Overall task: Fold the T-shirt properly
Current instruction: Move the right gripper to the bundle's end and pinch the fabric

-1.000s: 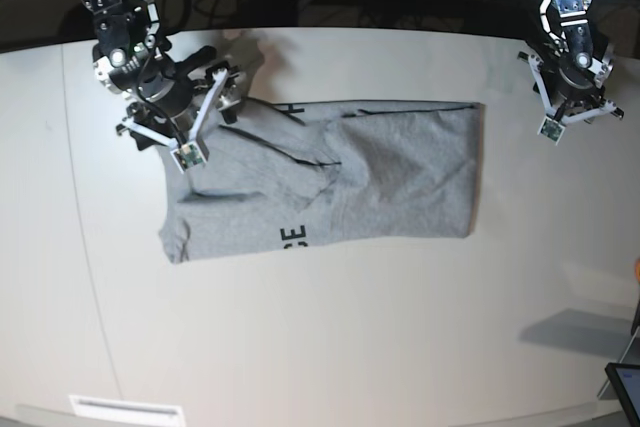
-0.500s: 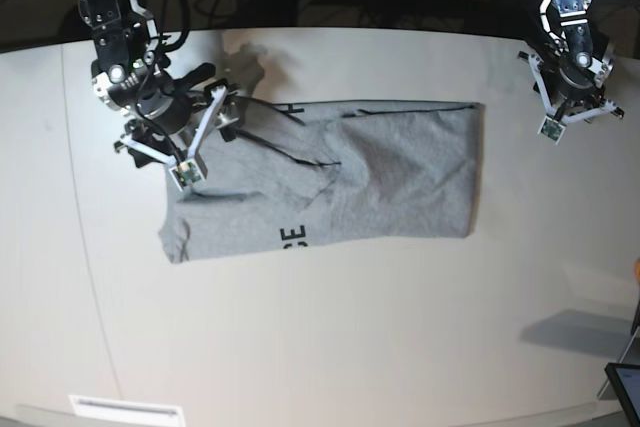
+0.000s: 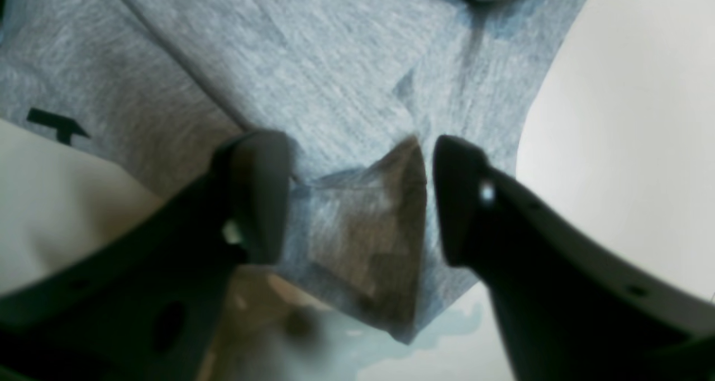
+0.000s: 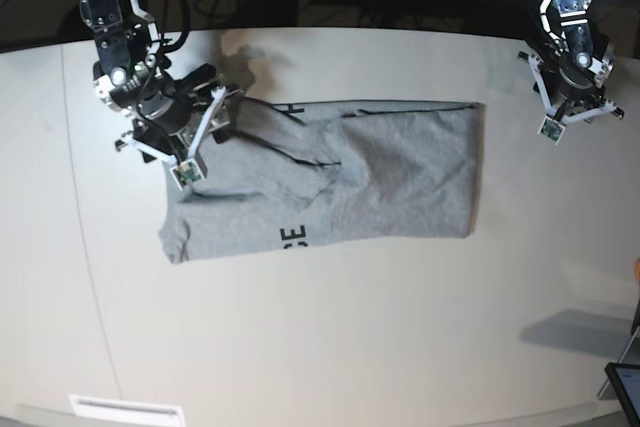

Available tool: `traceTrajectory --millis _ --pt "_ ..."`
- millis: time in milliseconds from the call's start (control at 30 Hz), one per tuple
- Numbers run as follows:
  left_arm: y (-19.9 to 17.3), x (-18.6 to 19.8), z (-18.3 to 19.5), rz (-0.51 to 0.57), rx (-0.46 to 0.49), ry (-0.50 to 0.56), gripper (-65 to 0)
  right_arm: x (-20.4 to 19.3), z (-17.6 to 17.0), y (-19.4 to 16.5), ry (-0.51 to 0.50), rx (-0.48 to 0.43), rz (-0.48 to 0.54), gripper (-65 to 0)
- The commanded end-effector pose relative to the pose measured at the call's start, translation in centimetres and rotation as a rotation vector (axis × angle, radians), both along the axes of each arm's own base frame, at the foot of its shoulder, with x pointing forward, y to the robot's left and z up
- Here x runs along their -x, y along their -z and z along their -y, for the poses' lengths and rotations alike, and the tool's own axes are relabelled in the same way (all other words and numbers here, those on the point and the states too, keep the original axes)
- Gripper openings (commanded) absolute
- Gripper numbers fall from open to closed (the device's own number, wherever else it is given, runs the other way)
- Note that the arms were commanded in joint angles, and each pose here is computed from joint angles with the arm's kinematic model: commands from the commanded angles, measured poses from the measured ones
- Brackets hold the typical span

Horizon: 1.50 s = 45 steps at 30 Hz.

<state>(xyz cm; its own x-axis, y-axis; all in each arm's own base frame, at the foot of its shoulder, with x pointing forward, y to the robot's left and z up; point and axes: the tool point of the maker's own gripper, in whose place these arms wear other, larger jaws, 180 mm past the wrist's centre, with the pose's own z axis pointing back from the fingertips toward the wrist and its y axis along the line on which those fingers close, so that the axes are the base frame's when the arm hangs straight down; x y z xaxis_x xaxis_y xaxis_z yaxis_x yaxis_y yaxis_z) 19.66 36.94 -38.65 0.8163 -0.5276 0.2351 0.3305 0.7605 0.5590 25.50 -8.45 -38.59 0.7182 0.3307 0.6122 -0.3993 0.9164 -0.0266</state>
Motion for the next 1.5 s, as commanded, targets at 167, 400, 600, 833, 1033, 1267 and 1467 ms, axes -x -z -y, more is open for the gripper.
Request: traceTrajectory --millis 167,400,600,833,1033,1267,1467 --pt "-0.1 0.0 -0.9 -0.001 -0.016 -0.007 -43.2 -1.0 -0.7 -1.1 0.004 -0.027 0.043 -44.7" --pt "0.1 0.3 -1.1 -0.007 -0.013 -0.016 -43.2 -1.2 -0.6 0.0 0.012 -0.024 0.014 -65.0" --pt "0.1 0.2 -1.1 -0.007 -0.014 -0.014 -43.2 -1.8 -0.5 -0.3 0.013 -0.024 0.027 -64.7" --pt "0.0 0.1 -1.0 -0.006 -0.014 -0.012 -43.2 -4.0 -0.5 -2.0 0.012 -0.02 0.082 -64.7" --pt "0.0 0.1 -1.0 -0.006 -0.014 -0.012 -43.2 -4.9 -0.6 -2.8 0.009 -0.022 0.108 -64.7" --pt "0.1 0.1 -1.0 -0.006 -0.013 -0.012 -43.2 -6.6 -0.6 -4.3 0.006 -0.022 0.155 -64.7" --pt "0.1 0.1 -1.0 -0.006 -0.013 -0.012 -43.2 -6.8 -1.8 -4.6 -0.022 -0.031 0.163 -64.7"
